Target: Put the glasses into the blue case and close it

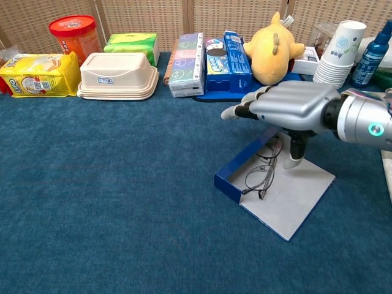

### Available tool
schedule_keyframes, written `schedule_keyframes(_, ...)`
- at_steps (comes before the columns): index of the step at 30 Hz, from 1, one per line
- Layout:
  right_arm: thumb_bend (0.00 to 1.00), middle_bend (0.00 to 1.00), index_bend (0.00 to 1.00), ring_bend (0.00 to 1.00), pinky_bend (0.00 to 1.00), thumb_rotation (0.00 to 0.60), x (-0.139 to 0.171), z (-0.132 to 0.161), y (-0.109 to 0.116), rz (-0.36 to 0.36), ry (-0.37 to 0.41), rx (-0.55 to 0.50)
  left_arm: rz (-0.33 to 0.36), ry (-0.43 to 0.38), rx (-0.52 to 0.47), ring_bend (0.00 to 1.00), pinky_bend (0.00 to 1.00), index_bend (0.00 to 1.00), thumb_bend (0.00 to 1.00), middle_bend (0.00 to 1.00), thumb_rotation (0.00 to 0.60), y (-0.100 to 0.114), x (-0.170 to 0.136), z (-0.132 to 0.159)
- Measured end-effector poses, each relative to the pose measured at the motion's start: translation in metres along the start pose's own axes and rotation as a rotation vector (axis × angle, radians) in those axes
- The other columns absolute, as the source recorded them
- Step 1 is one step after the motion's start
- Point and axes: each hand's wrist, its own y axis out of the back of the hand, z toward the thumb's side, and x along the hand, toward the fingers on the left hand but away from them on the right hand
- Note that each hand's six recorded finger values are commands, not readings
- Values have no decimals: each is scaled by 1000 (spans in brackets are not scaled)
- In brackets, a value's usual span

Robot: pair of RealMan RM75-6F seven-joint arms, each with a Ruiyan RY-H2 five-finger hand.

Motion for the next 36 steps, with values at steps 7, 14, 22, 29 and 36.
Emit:
schedule_keyframes(7,0,140,23,30,44,600,4,16,-2,23,36,3,2,-8,-3,25,0,163,292,102,585,0,1,2)
schedule_keyframes(14,0,140,24,31,45,600,-7,28,5,13,61,-1,3,-5,-4,25,0,163,292,102,584,0,-1,1)
schedule_keyframes(22,0,140,25,31,46,600,-21,34,10,16,68,-5,1,-2,-5,24,0,163,291,102,584,0,-2,-1)
schedule_keyframes(29,0,140,25,31,46,600,-18,24,9,22,39,3,-1,-4,-6,25,0,163,291,102,586,-1,-1,-1)
schedule_keyframes(36,0,140,31,31,46,600,-11,10,14,12,-1,12,-7,-8,-11,25,0,163,292,102,585,-4,0,0)
